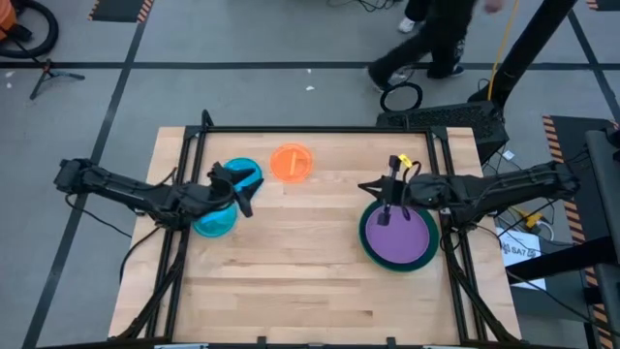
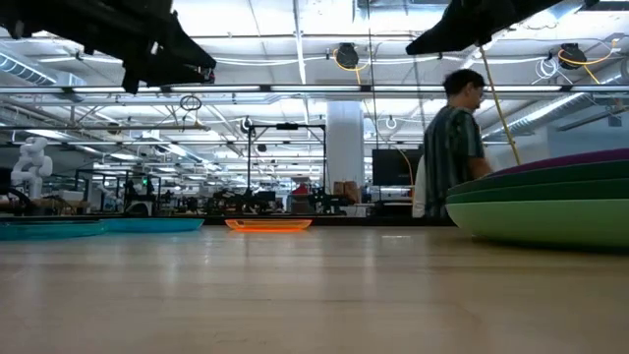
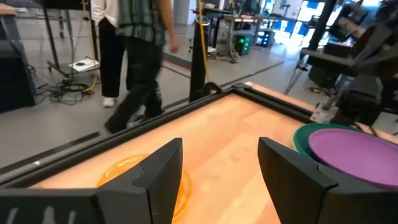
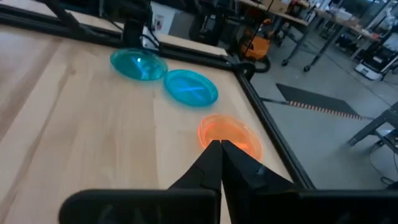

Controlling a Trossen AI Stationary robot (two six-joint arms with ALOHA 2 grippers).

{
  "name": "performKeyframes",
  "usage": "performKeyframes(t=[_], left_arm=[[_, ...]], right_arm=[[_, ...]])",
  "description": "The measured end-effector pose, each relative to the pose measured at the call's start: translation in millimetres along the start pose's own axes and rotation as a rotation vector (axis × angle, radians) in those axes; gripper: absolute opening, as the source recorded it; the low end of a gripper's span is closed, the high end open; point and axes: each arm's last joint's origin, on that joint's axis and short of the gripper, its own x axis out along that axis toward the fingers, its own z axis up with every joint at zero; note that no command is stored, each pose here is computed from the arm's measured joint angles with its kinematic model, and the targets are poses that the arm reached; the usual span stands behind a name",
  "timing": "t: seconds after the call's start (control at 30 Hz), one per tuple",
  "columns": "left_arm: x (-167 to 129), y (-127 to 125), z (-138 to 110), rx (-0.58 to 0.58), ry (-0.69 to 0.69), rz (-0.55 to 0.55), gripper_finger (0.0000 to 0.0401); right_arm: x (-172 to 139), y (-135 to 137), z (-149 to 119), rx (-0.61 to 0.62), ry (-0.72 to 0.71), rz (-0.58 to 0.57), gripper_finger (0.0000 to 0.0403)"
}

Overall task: Stack plastic plates
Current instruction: Stack the orange plate on top of the purple plate

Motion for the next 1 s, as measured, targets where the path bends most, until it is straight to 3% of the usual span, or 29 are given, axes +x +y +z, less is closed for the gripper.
performKeyframes(t=[0.83, 1.0], left_arm=[[56, 19, -10, -0.049, 0.054, -0.099, 0.0214], [76, 11, -3, 0.009, 0.118, -0.085, 0.0214]], right_arm=[[-6, -2, -1, 0.010, 0.007, 0.002, 0.0000], [-6, -3, -1, 0.010, 0.006, 0.001, 0.0000]])
